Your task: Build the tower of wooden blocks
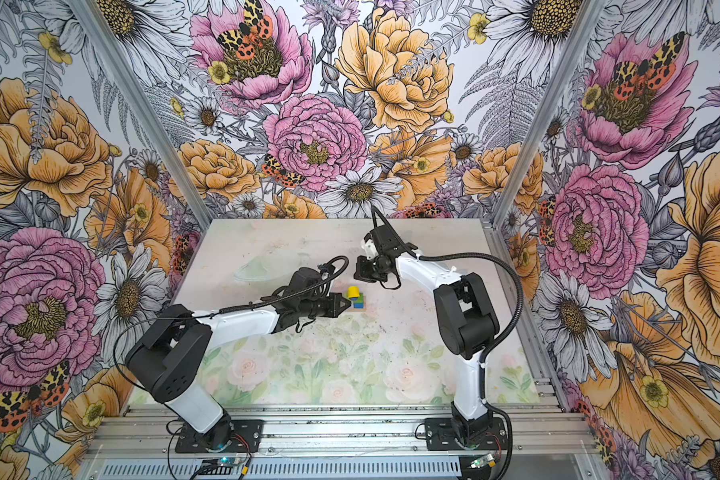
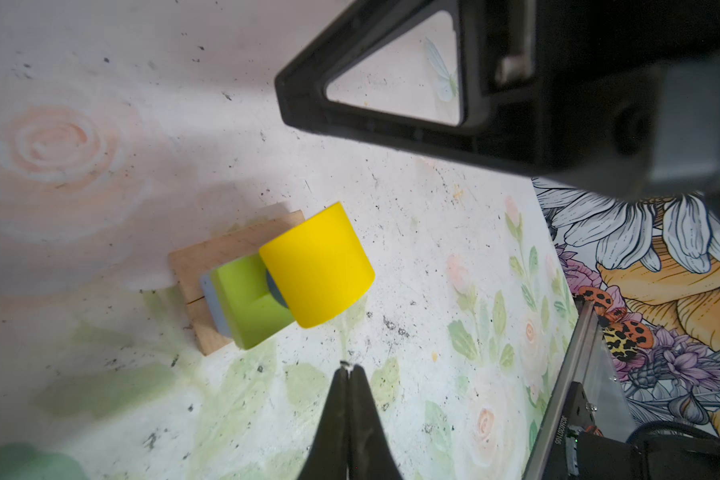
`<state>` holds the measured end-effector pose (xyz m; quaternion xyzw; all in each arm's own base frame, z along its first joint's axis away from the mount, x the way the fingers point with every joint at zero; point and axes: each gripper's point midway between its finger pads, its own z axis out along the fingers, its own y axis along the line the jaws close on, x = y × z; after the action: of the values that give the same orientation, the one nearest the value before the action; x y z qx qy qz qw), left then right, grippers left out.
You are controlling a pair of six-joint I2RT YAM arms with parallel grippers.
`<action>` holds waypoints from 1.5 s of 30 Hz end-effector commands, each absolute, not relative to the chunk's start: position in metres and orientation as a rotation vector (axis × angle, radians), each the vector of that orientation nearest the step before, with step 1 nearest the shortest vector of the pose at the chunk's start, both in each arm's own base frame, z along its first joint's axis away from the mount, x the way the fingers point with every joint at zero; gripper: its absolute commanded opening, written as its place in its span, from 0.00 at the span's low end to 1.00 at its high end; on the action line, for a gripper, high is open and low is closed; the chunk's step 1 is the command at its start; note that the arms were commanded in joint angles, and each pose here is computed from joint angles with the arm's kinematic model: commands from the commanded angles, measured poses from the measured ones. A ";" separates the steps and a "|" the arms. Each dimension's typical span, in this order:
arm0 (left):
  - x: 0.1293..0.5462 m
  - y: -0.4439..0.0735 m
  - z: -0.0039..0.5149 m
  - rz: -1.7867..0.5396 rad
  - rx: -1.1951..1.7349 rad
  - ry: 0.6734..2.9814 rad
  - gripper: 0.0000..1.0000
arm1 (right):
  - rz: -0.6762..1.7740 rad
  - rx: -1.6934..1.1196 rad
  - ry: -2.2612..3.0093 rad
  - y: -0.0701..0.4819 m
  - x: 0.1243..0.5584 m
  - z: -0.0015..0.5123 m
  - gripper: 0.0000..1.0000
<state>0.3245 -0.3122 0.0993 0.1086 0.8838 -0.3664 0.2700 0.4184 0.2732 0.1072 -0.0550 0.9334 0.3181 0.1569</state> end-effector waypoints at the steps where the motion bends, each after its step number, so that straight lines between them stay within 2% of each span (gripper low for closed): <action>1: 0.335 -0.308 0.102 -0.951 0.274 2.365 0.00 | 0.914 -0.197 2.669 0.276 0.413 0.106 0.00; 45: 0.350 -0.311 0.108 -0.987 0.263 2.325 0.00 | 0.909 -0.203 2.673 0.274 0.405 0.107 0.00</action>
<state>0.3383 -0.3081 0.0964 0.0975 0.8840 -0.3628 0.2783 0.4072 0.2706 0.0916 -0.0523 0.9389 0.3113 0.1374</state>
